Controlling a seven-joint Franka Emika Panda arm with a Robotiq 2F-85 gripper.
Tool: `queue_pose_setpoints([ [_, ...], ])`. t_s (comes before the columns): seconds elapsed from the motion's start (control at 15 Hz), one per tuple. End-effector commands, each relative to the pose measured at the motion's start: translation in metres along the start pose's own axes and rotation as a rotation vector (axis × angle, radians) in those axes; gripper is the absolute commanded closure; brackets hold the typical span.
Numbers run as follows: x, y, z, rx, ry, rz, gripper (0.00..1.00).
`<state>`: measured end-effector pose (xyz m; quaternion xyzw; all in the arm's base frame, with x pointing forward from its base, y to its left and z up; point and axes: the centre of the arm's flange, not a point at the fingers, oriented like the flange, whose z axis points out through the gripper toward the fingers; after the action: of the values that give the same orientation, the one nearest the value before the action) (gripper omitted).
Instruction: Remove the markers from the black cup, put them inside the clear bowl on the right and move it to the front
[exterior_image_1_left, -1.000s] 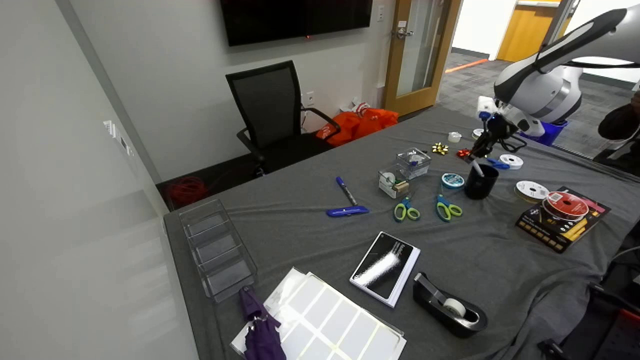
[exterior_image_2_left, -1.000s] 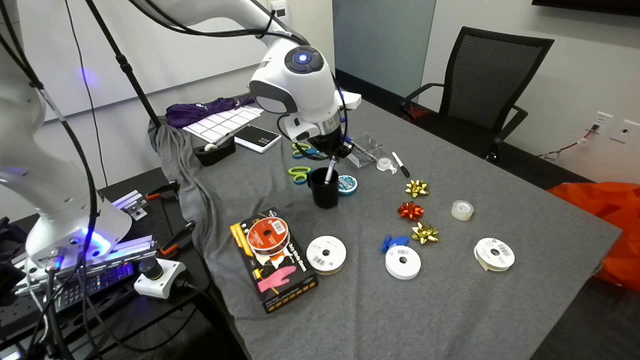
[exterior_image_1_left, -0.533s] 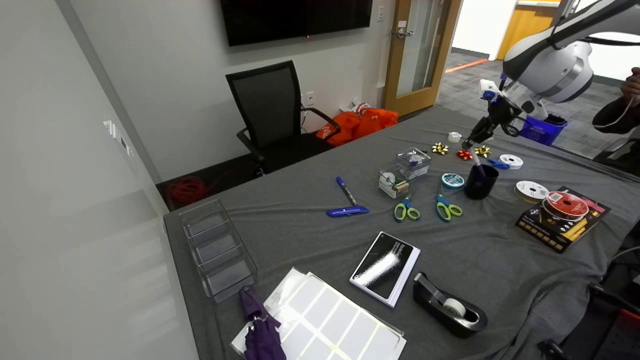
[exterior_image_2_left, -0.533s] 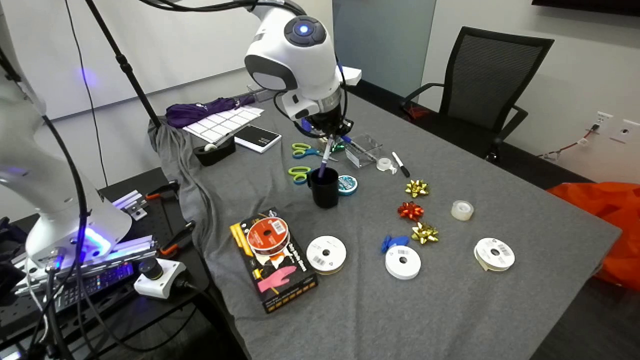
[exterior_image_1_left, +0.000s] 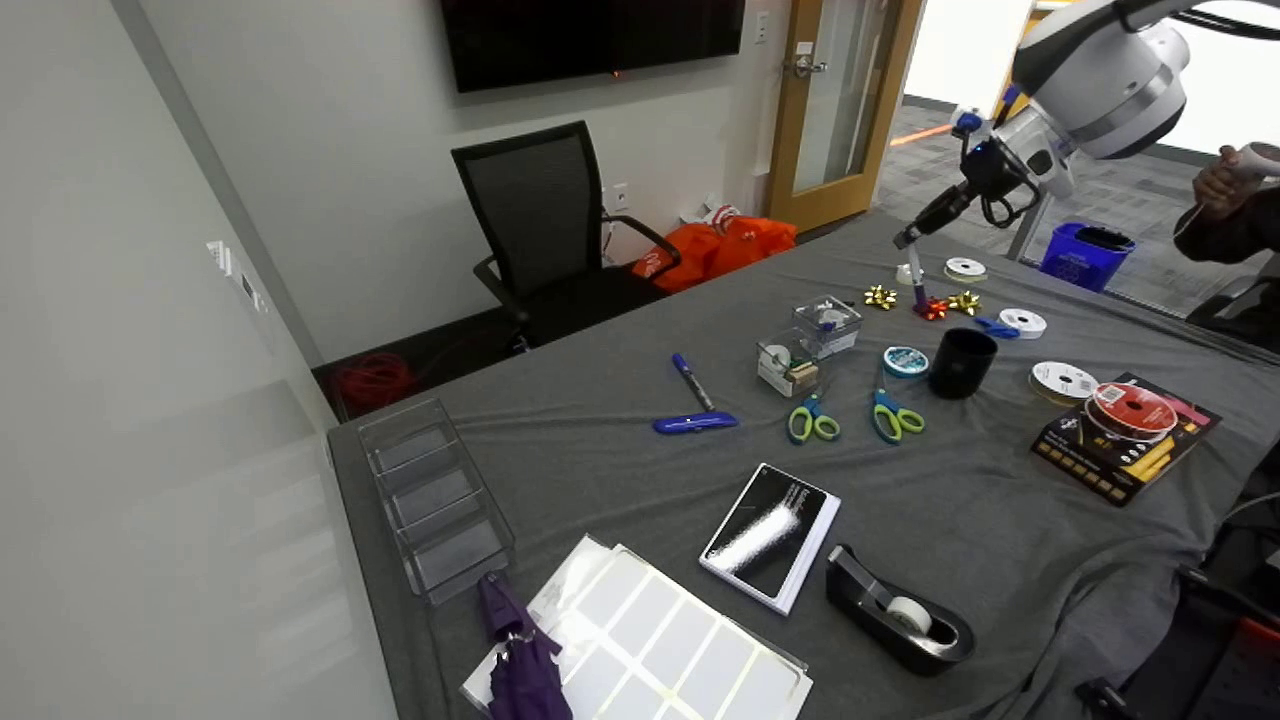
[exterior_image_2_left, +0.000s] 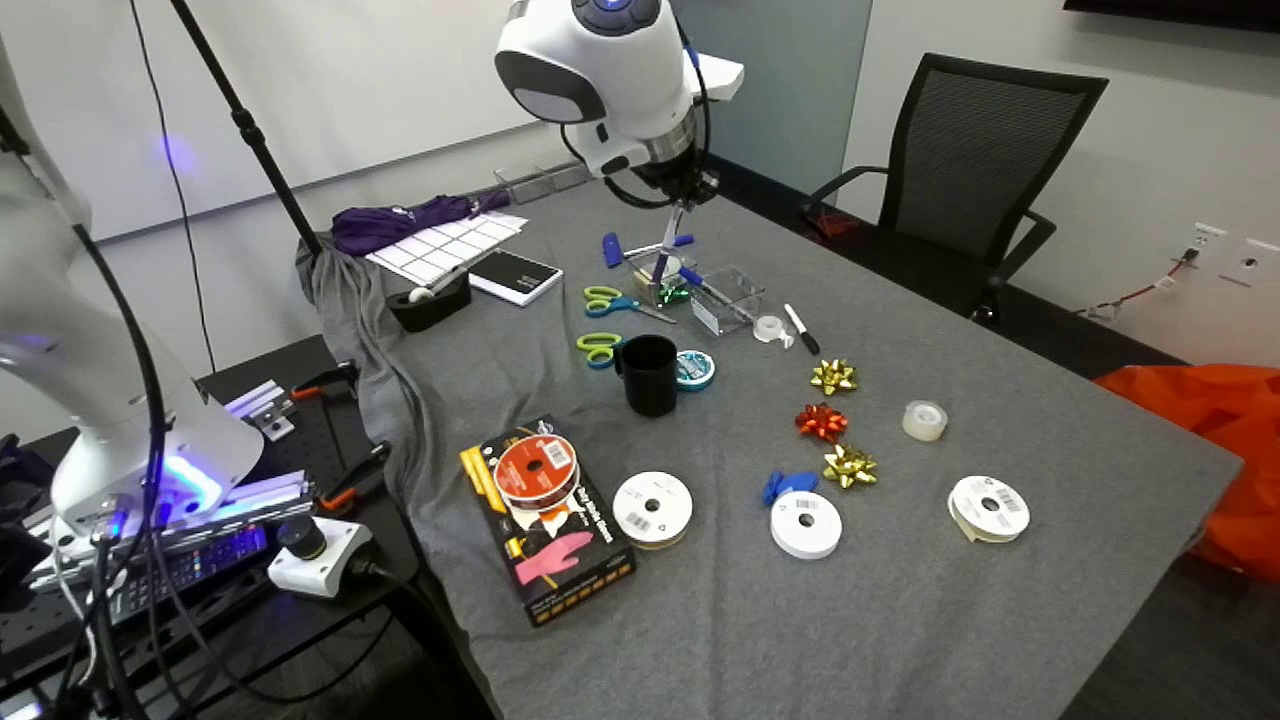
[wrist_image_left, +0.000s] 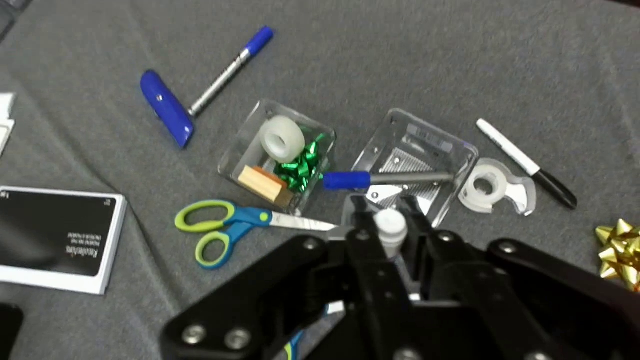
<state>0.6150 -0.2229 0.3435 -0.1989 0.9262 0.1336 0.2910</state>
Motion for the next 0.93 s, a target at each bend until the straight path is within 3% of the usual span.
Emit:
queue_pose_setpoints([
  [0.0, -0.017, -0.004, 0.022, 0.027, -0.13, 0.037, 0.96],
  [0.4, -0.017, -0.014, 0.078, 0.127, -0.303, 0.025, 0.96],
  [0.87, 0.004, -0.035, 0.131, 0.205, -0.328, -0.037, 0.96],
])
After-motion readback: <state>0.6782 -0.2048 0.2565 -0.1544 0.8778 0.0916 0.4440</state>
